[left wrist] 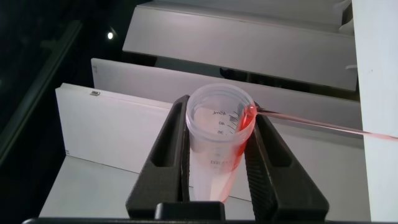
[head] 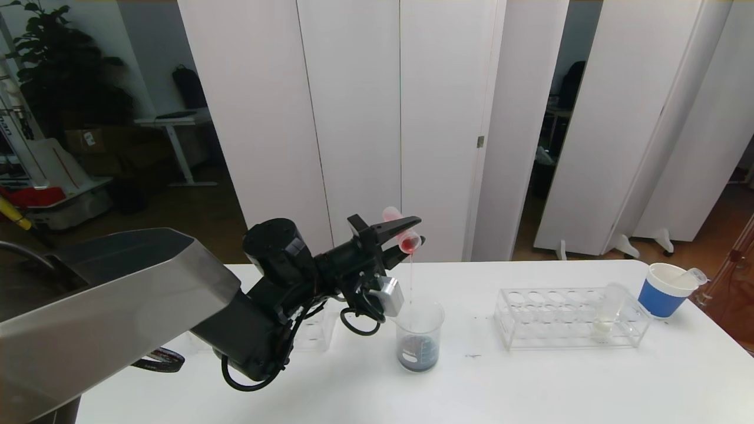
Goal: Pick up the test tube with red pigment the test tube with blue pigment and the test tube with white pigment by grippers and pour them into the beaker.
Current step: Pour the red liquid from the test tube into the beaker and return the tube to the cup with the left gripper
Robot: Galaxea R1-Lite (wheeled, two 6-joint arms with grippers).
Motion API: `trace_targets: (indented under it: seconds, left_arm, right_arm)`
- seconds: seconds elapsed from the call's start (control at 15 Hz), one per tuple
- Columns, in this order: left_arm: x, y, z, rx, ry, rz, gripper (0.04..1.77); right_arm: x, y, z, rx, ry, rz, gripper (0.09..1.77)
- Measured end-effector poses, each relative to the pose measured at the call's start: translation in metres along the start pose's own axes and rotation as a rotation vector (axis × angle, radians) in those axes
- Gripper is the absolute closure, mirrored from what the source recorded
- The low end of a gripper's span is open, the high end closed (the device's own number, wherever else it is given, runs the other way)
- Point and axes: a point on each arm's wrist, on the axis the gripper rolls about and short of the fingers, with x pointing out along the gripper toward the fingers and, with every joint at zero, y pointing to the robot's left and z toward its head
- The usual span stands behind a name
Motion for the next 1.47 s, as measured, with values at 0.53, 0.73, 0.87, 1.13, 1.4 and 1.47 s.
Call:
trace_targets:
  seconds: [0.53,0.73,0.87,1.13,1.4,1.47]
  left_arm:
    - [-0.0003,-0.0003,-0.0008,0.023,0.0,-0.001,1.22]
    - [-0.0015,-0.0016,-0.0012,0.041,0.004,-0.006,1.22]
    - [-0.0022,-0.0014,-0.0019,0.045,0.006,-0.006,1.22]
    - [-0.0025,-0.0015,-0.0017,0.061,0.007,-0.007,1.22]
    - [-0.003,-0.001,-0.0022,0.073,0.008,-0.007,1.22]
    - [-0.003,-0.001,-0.0022,0.082,0.008,-0.007,1.22]
  right_arm:
    - [0.0,0.0,0.0,0.0,0.0,0.0,0.11]
    - [0.0,0.0,0.0,0.0,0.0,0.0,0.11]
    - [0.0,0.0,0.0,0.0,0.0,0.0,0.11]
    - [0.0,0.0,0.0,0.0,0.0,0.0,0.11]
    - [0.0,0.0,0.0,0.0,0.0,0.0,0.11]
    - [0.0,0.0,0.0,0.0,0.0,0.0,0.11]
